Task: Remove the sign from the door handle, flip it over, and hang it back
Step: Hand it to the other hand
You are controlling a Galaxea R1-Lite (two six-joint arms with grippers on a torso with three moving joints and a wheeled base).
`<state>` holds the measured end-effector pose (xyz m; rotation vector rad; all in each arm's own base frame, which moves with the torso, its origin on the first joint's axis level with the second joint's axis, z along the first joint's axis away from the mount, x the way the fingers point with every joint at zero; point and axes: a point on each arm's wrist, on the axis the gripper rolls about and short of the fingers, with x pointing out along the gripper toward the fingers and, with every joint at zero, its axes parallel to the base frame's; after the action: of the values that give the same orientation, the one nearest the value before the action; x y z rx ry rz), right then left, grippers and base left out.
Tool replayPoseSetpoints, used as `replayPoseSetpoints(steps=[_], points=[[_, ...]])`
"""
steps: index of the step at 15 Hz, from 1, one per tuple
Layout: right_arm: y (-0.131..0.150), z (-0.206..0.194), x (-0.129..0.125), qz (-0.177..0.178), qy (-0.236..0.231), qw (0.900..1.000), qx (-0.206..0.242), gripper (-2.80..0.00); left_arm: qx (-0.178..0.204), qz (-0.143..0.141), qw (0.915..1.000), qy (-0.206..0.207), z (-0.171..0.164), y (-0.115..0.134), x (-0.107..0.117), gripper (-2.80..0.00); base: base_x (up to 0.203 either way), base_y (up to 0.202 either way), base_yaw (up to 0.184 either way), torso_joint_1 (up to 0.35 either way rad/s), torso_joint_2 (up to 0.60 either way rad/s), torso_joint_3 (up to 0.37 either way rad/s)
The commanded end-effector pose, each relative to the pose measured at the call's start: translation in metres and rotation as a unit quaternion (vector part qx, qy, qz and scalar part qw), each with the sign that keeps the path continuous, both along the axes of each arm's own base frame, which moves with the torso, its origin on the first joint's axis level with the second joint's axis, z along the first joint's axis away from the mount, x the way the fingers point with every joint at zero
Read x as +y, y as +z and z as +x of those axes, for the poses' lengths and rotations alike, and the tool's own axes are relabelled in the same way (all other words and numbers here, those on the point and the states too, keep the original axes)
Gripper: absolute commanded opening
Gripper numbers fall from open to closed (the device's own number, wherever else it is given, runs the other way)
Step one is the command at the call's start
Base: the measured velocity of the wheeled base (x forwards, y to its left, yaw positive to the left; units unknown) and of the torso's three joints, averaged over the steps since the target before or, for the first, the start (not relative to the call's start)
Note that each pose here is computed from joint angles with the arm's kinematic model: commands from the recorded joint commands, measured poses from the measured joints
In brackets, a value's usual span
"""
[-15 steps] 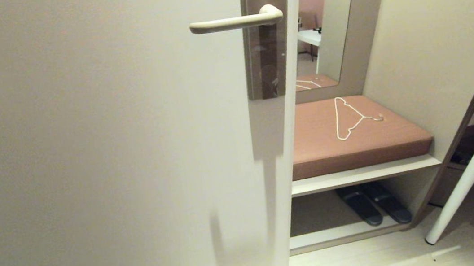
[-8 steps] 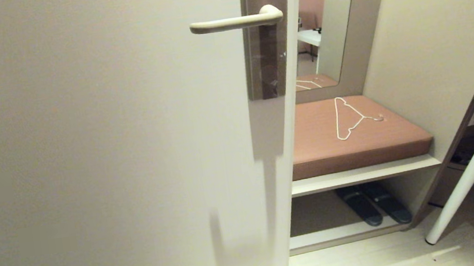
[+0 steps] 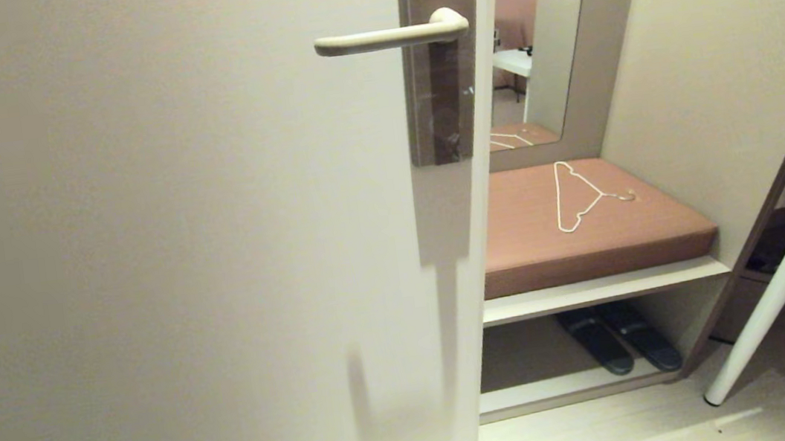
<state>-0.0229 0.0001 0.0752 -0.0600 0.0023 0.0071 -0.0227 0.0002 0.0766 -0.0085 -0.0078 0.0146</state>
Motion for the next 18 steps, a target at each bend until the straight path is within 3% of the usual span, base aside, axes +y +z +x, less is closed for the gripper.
replayPoseSetpoints(steps=[1,18], points=[[-0.0002,0.0001,0.0000,0.000,0.000,1.000,0.001,-2.80,-0.001,0.000,1.0000,0.000,-0.0001,0.0003,0.0000,-2.80,0.000,0.000,0.000,0.000,0.00,0.000],[-0.0001,0.0001,0.0000,0.000,0.000,1.000,0.000,-2.80,-0.001,0.004,1.0000,0.000,0.0000,0.0001,0.0000,-2.80,0.000,0.000,0.000,0.000,0.00,0.000]])
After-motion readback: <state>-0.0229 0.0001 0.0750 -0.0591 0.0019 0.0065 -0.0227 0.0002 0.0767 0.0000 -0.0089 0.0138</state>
